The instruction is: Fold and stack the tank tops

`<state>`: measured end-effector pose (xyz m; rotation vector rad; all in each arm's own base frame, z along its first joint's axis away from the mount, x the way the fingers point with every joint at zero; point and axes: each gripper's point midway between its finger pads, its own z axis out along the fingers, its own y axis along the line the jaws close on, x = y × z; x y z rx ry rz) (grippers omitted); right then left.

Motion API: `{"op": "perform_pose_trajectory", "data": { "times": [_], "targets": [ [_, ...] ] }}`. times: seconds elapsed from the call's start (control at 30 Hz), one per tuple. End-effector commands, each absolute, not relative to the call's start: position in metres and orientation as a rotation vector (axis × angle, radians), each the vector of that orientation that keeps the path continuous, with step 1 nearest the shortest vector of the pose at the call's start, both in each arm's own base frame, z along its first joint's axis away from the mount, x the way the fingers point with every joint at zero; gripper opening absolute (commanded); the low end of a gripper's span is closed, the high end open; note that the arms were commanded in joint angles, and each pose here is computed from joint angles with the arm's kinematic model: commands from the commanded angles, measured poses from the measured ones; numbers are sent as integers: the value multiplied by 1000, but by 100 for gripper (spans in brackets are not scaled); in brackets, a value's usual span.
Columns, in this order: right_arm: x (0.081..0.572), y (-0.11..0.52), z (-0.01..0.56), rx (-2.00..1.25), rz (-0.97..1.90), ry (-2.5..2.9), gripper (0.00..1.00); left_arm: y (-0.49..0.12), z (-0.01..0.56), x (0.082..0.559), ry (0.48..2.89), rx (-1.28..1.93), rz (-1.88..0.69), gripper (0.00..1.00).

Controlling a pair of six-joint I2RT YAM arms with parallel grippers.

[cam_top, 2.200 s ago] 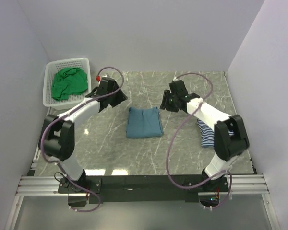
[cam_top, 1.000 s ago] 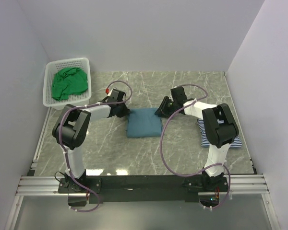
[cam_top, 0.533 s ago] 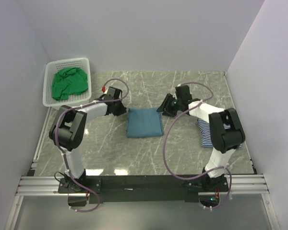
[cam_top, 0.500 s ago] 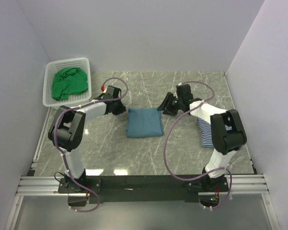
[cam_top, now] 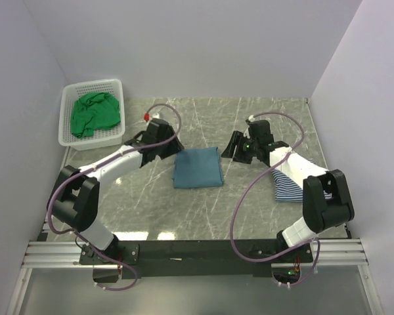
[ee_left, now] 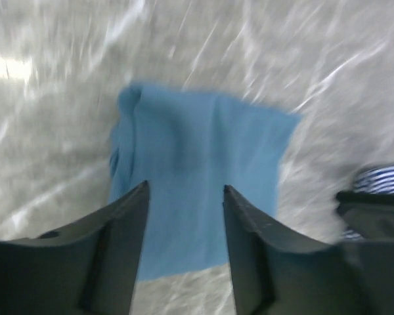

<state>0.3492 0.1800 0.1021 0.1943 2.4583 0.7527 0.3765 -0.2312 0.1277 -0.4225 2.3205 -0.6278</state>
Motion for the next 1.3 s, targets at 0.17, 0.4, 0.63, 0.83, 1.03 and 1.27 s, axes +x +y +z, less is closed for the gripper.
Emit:
{"op": "perform_pose_trajectory", "data": {
  "times": [0.17,0.4,0.63,0.83,1.03,1.27],
  "targets": [
    [330,182,73,85,709,2494,67,-221,74,333,2384,-463,-514,62],
    [326,204,44,31,736,2542,68,-220,59,329,2409,-430,-514,67],
    [331,207,42,87,759,2524,68,-220,41,334,2441,-454,-566,67],
    [321,213,28,145,820,2573,68,-222,17,327,2497,-478,-569,66],
    [314,212,13,224,815,2598,66,-218,-8,313,2567,-519,-540,62],
    [313,227,5,249,885,2622,44,-225,-27,308,2593,-534,-580,41]
  ]
}}
